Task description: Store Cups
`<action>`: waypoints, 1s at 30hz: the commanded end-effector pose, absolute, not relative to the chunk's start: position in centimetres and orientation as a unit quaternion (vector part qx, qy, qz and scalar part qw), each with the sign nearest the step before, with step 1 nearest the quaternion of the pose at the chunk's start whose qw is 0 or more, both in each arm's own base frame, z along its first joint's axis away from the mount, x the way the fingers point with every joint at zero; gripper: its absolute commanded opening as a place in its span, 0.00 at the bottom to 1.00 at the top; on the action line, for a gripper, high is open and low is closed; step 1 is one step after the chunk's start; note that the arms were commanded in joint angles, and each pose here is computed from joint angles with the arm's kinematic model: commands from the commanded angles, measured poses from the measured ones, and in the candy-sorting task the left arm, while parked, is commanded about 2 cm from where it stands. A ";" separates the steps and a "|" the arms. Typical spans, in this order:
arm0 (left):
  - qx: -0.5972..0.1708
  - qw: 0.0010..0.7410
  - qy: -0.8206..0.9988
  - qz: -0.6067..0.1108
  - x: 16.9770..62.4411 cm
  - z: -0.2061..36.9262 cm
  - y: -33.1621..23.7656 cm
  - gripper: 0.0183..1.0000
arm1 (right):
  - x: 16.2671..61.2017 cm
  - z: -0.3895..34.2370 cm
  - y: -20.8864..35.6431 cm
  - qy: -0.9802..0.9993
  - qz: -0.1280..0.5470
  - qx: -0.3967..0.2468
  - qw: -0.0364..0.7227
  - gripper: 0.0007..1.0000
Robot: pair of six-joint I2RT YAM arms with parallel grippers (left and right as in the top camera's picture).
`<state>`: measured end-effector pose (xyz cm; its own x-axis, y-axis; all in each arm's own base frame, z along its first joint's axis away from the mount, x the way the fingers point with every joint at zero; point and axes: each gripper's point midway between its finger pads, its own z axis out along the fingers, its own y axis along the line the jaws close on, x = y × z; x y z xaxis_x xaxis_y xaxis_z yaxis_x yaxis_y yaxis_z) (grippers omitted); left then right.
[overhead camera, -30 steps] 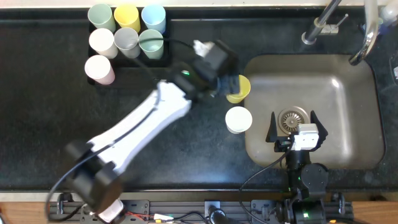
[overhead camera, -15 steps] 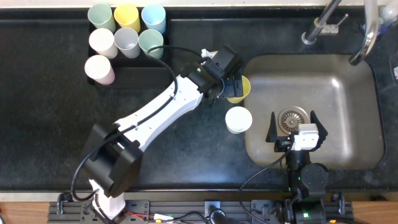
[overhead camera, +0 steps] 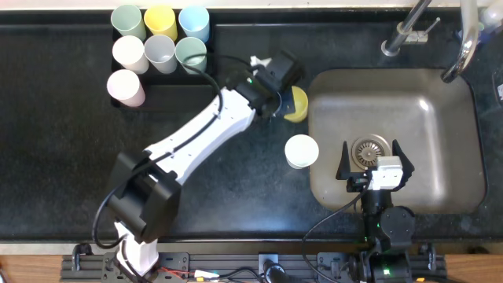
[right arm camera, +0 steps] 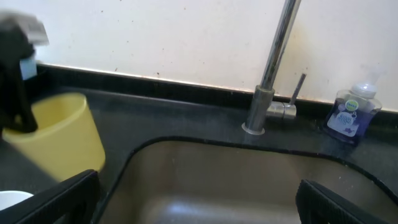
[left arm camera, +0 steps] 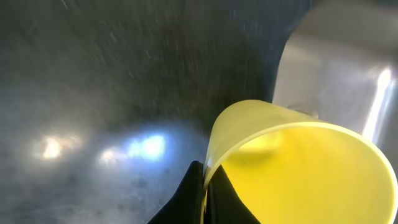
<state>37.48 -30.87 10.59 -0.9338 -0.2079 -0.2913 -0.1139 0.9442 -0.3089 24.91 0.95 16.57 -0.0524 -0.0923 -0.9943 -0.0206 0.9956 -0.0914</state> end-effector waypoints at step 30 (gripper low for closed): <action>-0.550 0.087 0.831 -0.013 40.3 12.4 -0.5 0.02 | 24.9 16.2 1.0 0.725 -0.026 -0.039 0.687 1.00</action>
<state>40.13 -0.37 13.12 -0.4211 -0.8948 -0.1480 -0.8889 0.4396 -0.1288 24.91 0.95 16.56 -0.0527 -0.0924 -0.9943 -0.0207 0.9956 -0.0914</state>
